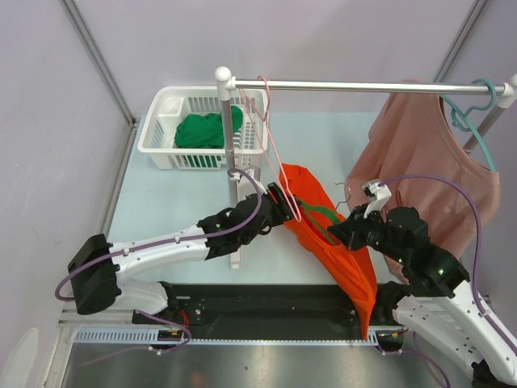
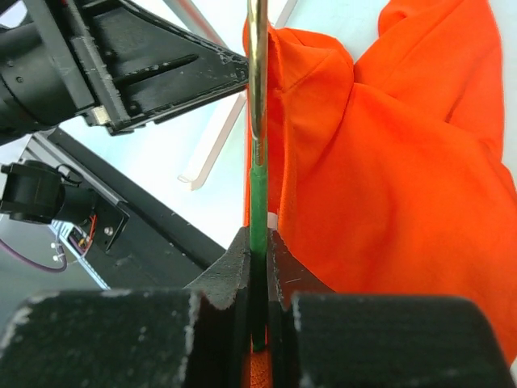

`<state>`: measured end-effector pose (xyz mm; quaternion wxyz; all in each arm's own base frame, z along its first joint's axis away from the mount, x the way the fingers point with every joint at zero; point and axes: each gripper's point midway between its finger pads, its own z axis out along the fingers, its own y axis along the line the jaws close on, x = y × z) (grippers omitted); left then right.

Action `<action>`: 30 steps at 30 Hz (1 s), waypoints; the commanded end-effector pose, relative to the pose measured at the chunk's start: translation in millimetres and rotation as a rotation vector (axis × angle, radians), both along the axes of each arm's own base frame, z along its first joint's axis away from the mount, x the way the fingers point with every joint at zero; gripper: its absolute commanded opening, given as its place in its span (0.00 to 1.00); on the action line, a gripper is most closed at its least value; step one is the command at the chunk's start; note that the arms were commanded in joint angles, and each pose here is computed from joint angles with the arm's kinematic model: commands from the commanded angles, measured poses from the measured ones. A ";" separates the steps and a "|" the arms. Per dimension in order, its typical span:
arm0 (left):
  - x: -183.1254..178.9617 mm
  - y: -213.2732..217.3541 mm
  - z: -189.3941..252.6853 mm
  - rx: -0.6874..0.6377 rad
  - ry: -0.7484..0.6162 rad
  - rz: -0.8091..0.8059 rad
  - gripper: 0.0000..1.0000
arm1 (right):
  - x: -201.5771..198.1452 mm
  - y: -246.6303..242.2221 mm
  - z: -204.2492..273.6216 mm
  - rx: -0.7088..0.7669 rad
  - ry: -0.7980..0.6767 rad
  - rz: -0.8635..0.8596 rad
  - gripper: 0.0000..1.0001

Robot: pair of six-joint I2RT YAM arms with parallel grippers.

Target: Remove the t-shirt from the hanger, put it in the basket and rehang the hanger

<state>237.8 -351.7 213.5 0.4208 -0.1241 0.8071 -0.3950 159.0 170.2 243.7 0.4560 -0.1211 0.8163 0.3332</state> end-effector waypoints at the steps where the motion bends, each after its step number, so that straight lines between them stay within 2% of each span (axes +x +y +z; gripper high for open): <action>1: 14.2 3.6 -0.8 0.024 0.027 0.078 0.58 | -5.1 1.1 19.7 0.055 -0.057 0.018 0.00; 5: 19.1 5.6 -3.8 0.041 0.029 0.102 0.40 | -9.9 0.7 23.1 0.066 -0.075 0.034 0.00; 10: 23.6 10.4 -4.1 0.059 0.021 0.117 0.37 | -13.6 2.2 25.8 0.077 -0.085 0.054 0.00; 12: 26.4 14.0 -2.3 0.069 0.013 0.125 0.30 | -15.4 3.6 26.9 0.080 -0.087 0.069 0.00; 15: 30.5 22.8 0.4 0.094 -0.001 0.153 0.14 | -14.8 2.0 25.2 0.077 -0.073 0.052 0.00; 18: 34.1 32.3 8.3 0.135 -0.025 0.178 0.01 | -13.2 -0.3 17.9 0.071 -0.007 0.009 0.00; 22: 45.5 46.7 28.5 0.175 -0.085 0.255 0.00 | -23.8 7.2 12.1 0.081 0.092 0.044 0.00; 30: 74.7 91.9 45.9 0.246 -0.139 0.488 0.00 | -43.6 6.1 13.9 0.095 0.116 0.101 0.00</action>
